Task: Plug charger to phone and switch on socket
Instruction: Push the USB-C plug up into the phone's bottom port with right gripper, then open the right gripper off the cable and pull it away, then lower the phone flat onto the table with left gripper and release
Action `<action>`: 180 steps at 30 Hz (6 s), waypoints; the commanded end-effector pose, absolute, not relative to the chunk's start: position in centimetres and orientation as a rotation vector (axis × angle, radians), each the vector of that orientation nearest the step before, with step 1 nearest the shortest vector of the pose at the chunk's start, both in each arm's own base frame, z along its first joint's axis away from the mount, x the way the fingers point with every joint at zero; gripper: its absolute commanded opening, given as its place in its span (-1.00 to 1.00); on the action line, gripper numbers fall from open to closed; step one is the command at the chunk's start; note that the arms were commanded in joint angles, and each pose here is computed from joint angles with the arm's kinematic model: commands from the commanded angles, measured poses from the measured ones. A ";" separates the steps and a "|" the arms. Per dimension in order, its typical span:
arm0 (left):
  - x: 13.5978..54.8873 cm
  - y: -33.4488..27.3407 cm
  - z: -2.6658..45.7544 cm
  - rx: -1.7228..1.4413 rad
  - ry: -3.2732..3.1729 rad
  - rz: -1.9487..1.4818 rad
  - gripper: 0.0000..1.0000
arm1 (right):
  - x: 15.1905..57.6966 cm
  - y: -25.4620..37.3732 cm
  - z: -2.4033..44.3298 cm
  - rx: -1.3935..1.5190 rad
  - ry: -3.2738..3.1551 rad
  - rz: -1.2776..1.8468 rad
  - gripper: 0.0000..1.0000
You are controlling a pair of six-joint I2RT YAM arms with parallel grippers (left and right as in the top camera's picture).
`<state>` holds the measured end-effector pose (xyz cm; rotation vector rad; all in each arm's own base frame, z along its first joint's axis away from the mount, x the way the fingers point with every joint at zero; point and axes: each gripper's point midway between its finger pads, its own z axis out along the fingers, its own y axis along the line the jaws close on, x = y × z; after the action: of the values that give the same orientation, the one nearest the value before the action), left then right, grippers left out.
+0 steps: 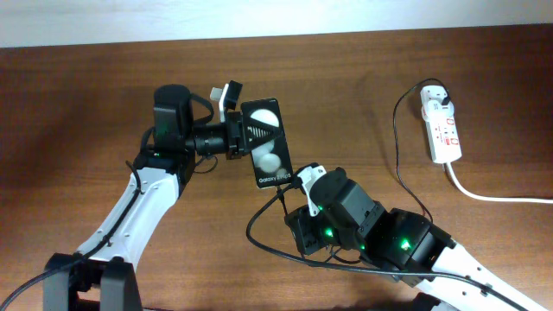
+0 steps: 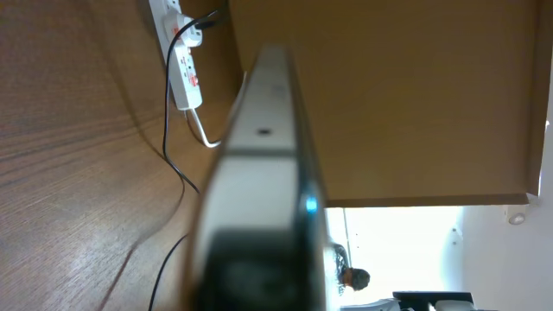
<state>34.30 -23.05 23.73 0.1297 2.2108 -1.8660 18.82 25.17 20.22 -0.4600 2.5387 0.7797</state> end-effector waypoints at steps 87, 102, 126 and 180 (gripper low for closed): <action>32.3 -24.0 25.3 0.316 2.158 -1.925 -1.00 | 23.0 28.1 21.6 -0.411 2.363 0.786 -0.92; 31.1 -24.1 25.6 0.458 2.101 -1.951 -1.00 | 25.0 28.1 23.5 -0.345 2.256 0.755 -0.92; 34.3 -24.6 23.0 0.307 2.158 -1.668 -1.00 | 19.0 20.1 24.6 -0.343 2.386 0.612 0.30; 37.1 -20.6 -4.5 0.105 3.053 -0.551 0.98 | 11.4 11.2 28.2 -0.314 2.228 0.706 0.98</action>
<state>38.76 -25.52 2.19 0.1811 2.8804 -0.9389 11.28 11.53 27.82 -0.3222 2.2448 0.7183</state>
